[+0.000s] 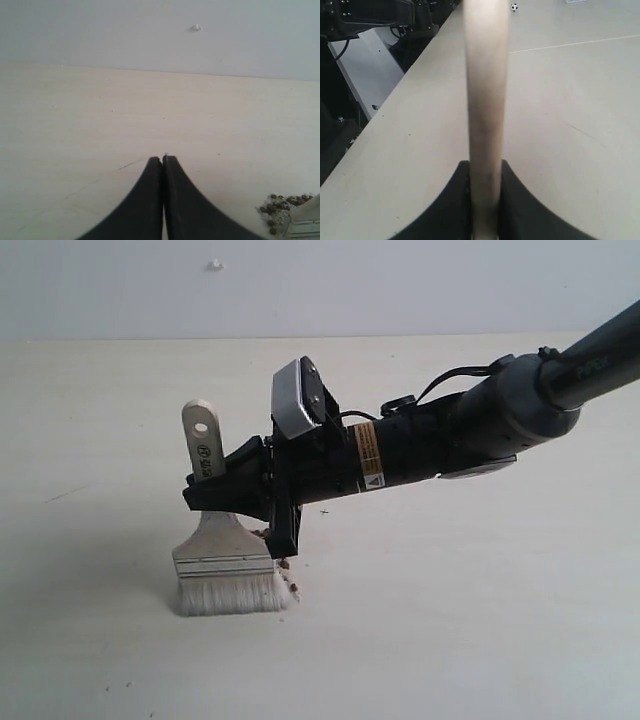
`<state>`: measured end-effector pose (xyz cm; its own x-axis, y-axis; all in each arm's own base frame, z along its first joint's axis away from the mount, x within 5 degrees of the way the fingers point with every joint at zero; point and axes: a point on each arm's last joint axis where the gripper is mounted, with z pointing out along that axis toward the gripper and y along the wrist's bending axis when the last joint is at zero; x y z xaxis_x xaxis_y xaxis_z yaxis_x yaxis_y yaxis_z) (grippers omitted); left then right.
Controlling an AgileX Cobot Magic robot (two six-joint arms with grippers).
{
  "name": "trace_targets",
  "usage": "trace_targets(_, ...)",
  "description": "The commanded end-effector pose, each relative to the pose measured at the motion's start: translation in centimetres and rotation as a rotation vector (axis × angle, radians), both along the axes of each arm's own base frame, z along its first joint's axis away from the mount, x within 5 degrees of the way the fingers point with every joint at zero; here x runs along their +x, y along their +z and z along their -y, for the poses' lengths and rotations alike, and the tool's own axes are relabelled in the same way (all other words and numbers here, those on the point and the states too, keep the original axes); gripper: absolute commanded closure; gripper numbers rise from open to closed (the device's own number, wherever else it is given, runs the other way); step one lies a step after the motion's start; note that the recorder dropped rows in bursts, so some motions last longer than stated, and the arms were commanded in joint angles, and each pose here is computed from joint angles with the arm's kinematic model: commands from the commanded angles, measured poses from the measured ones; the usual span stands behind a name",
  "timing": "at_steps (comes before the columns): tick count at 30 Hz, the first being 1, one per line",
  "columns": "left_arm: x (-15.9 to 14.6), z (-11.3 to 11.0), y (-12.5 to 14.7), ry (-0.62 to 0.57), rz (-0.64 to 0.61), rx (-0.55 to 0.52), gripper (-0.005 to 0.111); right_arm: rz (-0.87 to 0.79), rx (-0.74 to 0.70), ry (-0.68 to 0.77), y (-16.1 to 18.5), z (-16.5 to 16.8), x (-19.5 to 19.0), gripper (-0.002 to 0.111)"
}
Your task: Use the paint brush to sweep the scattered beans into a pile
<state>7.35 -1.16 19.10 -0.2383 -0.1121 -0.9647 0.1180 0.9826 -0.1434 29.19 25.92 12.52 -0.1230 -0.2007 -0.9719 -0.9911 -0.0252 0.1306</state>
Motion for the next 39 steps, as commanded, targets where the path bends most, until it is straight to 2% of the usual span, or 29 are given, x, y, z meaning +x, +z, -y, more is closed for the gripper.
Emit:
trace_targets(1, 0.0, 0.0, 0.0, 0.002, 0.003, 0.004, 0.107, 0.025, 0.002, -0.004, 0.3, -0.1, 0.8, 0.108)
trace_targets(9, 0.0, 0.0, 0.0, 0.002, 0.003, 0.004, 0.107, -0.043, -0.01, 0.044, 1.3, -0.2, 0.6, 0.108)
trace_targets(11, 0.0, 0.0, 0.0, 0.002, 0.003, 0.004, 0.107, -0.066, 0.024, 0.097, 2.4, -0.2, 0.0, 0.108)
trace_targets(18, 0.0, 0.0, 0.0, 0.002, 0.003, 0.004, 0.107, -0.042, 0.059, 0.103, 8.2, 0.3, -1.0, 0.108)
trace_targets(23, 0.0, 0.0, 0.0, 0.002, 0.003, 0.004, 0.107, -0.091, -0.069, 0.179, 10.7, 1.3, -2.8, 0.108)
trace_targets(26, 0.0, 0.0, 0.0, 0.002, 0.003, 0.004, 0.107, -0.093, -0.161, 0.231, 10.2, 1.7, -3.3, 0.108)
trace_targets(39, 0.0, 0.0, 0.0, 0.002, 0.003, 0.004, 0.107, -0.048, -0.187, 0.306, 3.5, 1.2, -2.2, 0.108)
